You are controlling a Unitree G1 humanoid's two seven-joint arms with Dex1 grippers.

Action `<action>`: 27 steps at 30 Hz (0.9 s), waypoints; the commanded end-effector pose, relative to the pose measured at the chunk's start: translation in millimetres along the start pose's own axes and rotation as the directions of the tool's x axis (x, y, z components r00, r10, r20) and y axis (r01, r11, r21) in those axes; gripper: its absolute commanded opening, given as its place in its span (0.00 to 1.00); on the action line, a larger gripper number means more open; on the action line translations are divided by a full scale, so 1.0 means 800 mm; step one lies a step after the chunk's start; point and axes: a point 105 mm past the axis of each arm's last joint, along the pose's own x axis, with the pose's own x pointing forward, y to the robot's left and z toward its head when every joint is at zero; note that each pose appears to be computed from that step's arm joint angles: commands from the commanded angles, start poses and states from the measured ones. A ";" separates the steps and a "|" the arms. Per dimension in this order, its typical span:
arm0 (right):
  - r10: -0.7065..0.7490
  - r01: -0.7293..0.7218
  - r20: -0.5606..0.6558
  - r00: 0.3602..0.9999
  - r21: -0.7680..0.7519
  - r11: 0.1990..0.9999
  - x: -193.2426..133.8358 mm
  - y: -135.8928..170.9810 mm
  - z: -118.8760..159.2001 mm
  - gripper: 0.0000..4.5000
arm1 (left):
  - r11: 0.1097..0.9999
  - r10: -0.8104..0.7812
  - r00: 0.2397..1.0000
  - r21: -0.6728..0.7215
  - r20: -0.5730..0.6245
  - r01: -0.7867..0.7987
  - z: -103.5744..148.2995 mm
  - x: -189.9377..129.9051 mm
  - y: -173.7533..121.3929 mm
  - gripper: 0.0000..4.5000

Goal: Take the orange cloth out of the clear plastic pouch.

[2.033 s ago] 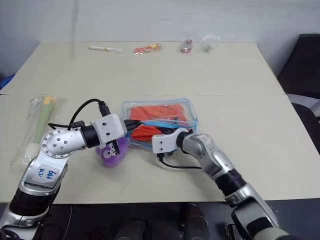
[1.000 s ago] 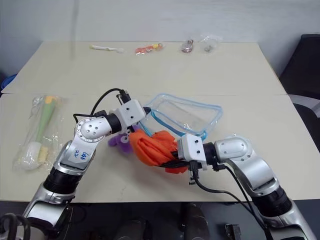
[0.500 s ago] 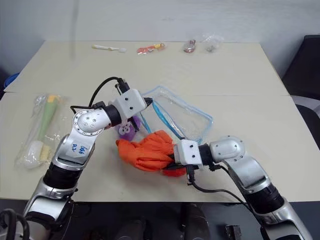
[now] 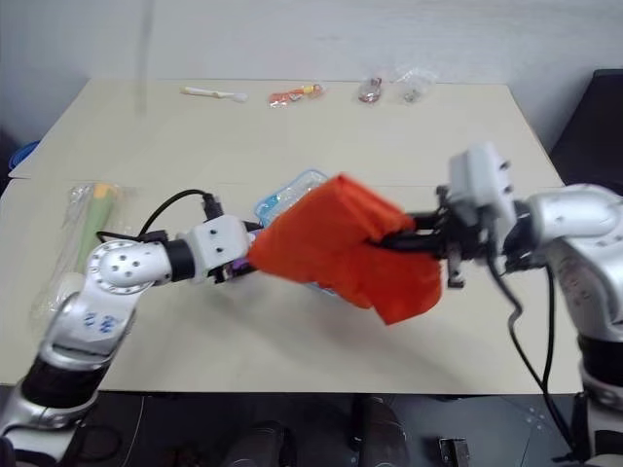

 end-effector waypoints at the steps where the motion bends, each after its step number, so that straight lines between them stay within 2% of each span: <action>1: -0.219 0.212 -0.057 0.974 -0.107 0.971 -0.045 -0.047 0.000 0.00 | 0.987 -0.059 0.994 -0.145 0.094 0.072 0.022 -0.035 0.005 0.93; 3: -0.341 0.313 -0.130 0.931 -0.194 0.930 -0.069 -0.073 -0.016 0.00 | 0.957 -0.104 0.980 -0.250 0.170 0.145 0.033 -0.055 0.008 0.93; 5: -0.452 0.357 -0.239 0.859 -0.354 0.865 -0.095 -0.094 -0.039 0.00 | 0.916 -0.126 0.956 -0.338 0.265 0.214 0.045 -0.076 0.018 0.93; 7: -0.546 0.339 -0.315 0.776 -0.522 0.783 -0.120 -0.105 -0.061 0.00 | 0.881 -0.145 0.937 -0.390 0.317 0.268 0.051 -0.088 0.021 0.93; 10: -0.649 0.286 -0.288 0.704 -0.722 0.630 -0.142 -0.107 -0.078 0.00 | 0.850 -0.161 0.919 -0.422 0.361 0.315 0.057 -0.093 0.018 0.93; 13: -0.636 0.121 -0.317 0.704 -0.828 0.547 -0.145 -0.077 -0.121 0.00 | 0.837 -0.192 0.898 -0.412 0.395 0.360 0.062 -0.091 0.005 0.93; 17: -0.571 0.004 -0.397 0.719 -0.819 0.574 -0.148 -0.025 -0.190 0.00 | 0.825 -0.243 0.875 -0.386 0.418 0.413 0.065 -0.087 -0.015 0.93; 19: -0.548 -0.054 -0.421 0.723 -0.825 0.562 -0.150 -0.013 -0.204 0.00 | 0.823 -0.266 0.872 -0.374 0.411 0.427 0.063 -0.086 -0.020 0.93; 23: -0.563 -0.051 -0.446 0.696 -0.813 0.580 -0.161 -0.014 -0.218 0.00 | 0.842 -0.286 0.873 -0.332 0.396 0.426 0.059 -0.087 -0.021 0.93; 25: -0.553 -0.045 -0.475 0.684 -0.785 0.618 -0.169 -0.014 -0.221 0.00 | 0.851 -0.304 0.883 -0.314 0.358 0.420 0.048 -0.086 -0.022 0.93; 27: -0.542 -0.029 -0.507 0.670 -0.747 0.664 -0.180 -0.012 -0.225 0.15 | 0.847 -0.334 0.883 -0.307 0.330 0.435 0.036 -0.087 -0.025 0.93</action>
